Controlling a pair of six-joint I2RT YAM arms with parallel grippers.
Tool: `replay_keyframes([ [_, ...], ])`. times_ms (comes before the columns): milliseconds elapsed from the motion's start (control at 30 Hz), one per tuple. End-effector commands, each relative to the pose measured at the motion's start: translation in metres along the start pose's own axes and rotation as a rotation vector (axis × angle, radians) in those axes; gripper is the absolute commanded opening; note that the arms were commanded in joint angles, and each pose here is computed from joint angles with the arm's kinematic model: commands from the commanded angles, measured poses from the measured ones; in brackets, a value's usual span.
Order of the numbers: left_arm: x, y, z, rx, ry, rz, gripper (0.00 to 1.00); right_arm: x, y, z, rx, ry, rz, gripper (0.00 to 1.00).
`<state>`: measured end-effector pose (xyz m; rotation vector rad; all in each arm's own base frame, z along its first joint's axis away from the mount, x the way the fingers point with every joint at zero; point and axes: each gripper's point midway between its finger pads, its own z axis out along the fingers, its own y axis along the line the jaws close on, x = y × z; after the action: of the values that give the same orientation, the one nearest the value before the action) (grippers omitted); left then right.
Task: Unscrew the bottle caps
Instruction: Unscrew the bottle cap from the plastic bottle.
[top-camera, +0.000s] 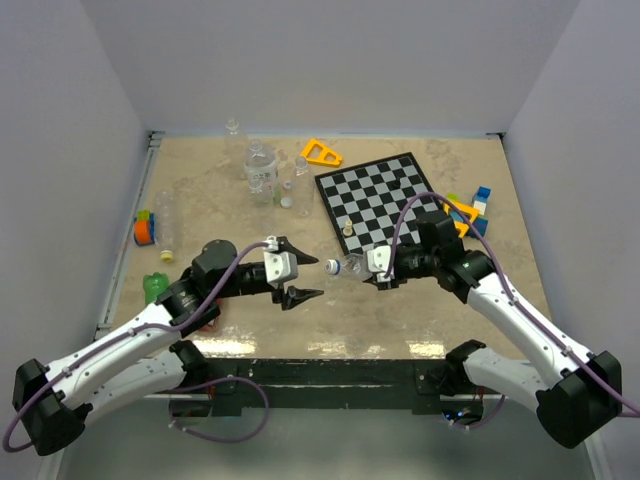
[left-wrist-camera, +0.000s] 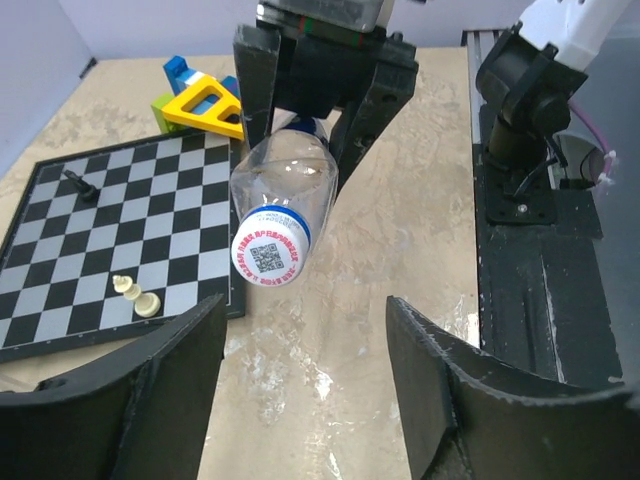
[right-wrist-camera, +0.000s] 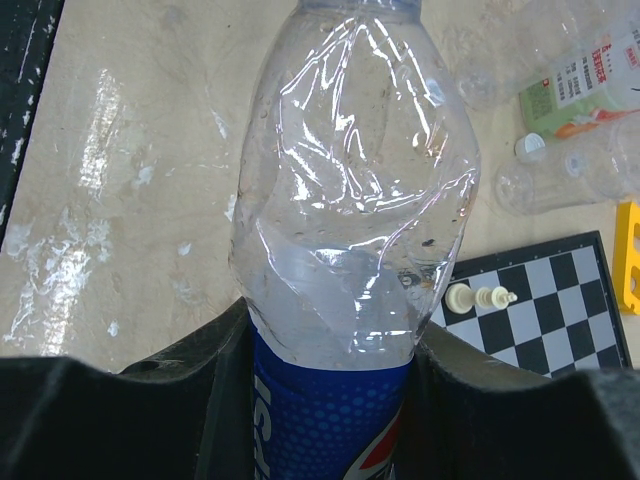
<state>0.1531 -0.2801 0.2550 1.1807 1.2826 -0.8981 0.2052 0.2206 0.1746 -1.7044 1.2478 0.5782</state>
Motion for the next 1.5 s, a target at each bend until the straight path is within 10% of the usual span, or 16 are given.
replay_keyframes([
  [0, -0.027, 0.007, 0.016, 0.037, -0.081, 0.109, 0.66, -0.007, 0.005, -0.001, -0.017, -0.035, -0.027, 0.15],
  [767, -0.028, 0.009, 0.038, 0.095, -0.083, 0.091, 0.38, -0.005, 0.007, 0.0, -0.027, -0.036, -0.026, 0.15],
  [967, -0.029, 0.005, 0.039, 0.118, -0.072, 0.036, 0.0, -0.005, 0.007, 0.0, -0.025, -0.036, -0.025, 0.15],
  [1133, -0.025, 0.012, 0.036, 0.002, -0.051, -0.254, 0.0, -0.005, 0.005, 0.0, -0.015, -0.031, -0.021, 0.15],
  [1333, -0.002, 0.027, 0.02, -0.323, -0.035, -1.018, 0.0, -0.002, 0.003, 0.0, -0.005, -0.021, -0.012, 0.15],
  [1467, 0.005, 0.032, 0.005, -0.462, -0.054, -1.277, 0.0, -0.001, 0.003, 0.001, -0.008, -0.019, -0.007, 0.15],
])
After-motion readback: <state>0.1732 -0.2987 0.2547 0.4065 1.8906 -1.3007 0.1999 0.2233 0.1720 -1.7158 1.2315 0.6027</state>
